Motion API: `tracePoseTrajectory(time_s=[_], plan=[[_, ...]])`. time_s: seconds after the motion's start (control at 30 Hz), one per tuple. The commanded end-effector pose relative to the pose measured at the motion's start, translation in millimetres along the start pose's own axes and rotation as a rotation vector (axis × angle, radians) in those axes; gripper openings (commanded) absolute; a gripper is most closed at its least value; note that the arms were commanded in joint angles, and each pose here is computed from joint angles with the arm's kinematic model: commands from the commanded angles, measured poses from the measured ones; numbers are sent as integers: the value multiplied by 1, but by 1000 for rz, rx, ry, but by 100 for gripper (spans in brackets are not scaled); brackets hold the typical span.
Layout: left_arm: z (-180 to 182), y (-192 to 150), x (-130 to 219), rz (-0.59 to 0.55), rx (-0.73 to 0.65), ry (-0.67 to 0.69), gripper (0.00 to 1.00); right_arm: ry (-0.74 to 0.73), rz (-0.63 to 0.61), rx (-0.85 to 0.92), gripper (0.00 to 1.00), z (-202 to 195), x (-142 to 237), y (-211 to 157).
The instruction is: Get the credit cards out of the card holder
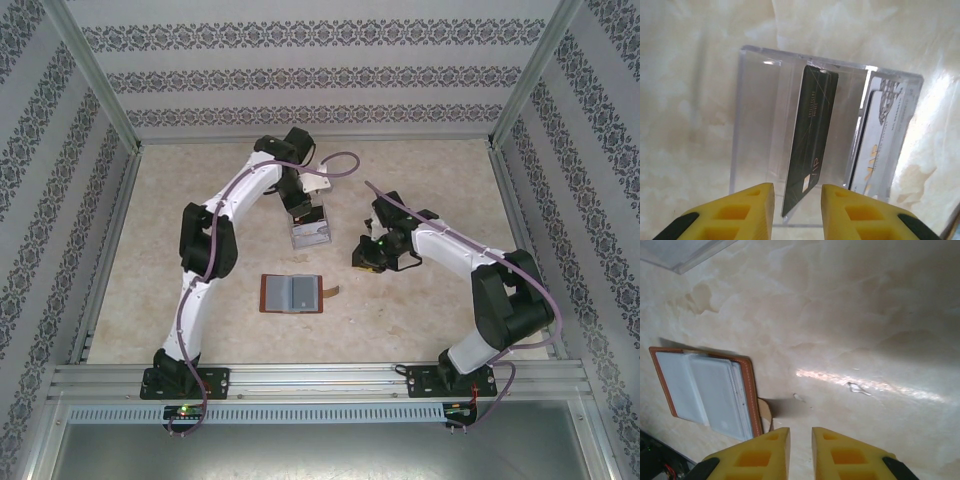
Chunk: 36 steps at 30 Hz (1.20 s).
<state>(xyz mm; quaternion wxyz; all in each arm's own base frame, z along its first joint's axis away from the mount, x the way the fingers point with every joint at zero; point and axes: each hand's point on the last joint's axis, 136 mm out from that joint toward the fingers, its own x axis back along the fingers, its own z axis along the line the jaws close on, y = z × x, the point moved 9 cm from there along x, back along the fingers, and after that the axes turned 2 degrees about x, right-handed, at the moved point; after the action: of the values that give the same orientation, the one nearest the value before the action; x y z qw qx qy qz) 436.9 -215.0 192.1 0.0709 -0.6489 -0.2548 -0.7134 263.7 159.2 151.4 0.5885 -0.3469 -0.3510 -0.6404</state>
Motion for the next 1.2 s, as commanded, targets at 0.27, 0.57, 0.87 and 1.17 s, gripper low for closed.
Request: tracePoseTrajectory(time_s=[0.27, 0.57, 0.87, 1.17], plan=[[-22, -5, 47, -198, 463, 39, 29, 47, 42, 68, 22, 43, -22, -2], [-56, -34, 54, -316, 778, -96, 29, 125, 129, 112, 22, 68, -42, -16], [-82, -59, 46, -410, 1113, -239, 34, 27, 178, 87, 22, 48, -60, -27], [-110, -84, 7, -274, 1332, -444, 30, -13, 201, 77, 22, 35, -75, -31]])
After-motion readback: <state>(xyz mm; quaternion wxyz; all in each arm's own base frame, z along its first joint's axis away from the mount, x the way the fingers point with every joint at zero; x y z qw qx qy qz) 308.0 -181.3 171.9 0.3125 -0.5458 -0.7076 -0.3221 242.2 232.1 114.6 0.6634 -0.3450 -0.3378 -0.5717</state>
